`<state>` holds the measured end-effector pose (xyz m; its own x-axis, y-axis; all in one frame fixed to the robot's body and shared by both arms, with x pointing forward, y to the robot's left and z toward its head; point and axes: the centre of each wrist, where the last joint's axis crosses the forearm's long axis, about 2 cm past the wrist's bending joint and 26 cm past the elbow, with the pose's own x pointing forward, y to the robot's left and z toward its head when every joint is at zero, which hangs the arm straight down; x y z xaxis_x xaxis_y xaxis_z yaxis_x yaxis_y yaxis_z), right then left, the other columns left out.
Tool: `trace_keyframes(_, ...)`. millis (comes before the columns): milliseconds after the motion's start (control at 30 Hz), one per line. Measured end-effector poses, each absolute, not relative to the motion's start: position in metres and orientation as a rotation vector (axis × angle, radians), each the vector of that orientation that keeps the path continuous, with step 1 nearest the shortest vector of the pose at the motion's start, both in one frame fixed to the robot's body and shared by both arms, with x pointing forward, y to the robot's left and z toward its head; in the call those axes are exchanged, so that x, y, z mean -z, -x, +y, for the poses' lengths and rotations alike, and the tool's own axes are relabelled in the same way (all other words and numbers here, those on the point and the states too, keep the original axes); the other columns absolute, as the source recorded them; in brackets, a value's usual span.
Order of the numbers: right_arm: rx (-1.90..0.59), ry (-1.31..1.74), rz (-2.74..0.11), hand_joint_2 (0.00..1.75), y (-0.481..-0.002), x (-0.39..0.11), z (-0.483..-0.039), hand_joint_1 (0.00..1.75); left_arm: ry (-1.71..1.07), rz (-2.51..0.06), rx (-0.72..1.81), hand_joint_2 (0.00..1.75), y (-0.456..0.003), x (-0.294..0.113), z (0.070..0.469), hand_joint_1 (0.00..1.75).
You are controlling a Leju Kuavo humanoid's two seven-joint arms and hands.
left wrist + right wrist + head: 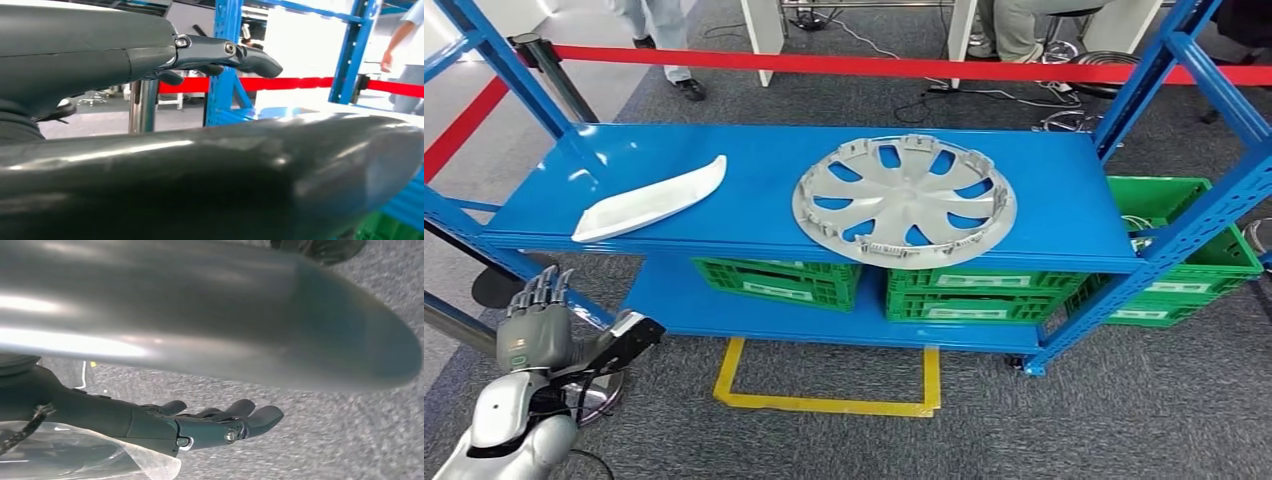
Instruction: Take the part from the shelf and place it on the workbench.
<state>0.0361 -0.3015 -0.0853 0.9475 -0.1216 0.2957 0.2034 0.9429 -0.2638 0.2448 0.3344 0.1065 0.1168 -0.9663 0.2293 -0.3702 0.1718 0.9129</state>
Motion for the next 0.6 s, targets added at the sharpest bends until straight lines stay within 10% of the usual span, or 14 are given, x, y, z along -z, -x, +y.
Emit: trace_keyframes(600,0.170,0.293,-0.283,0.00,-0.0366,0.0837,-0.3007,0.00,-1.374,-1.432,0.745,0.00,-0.2445,-0.1061,0.3343,0.00)
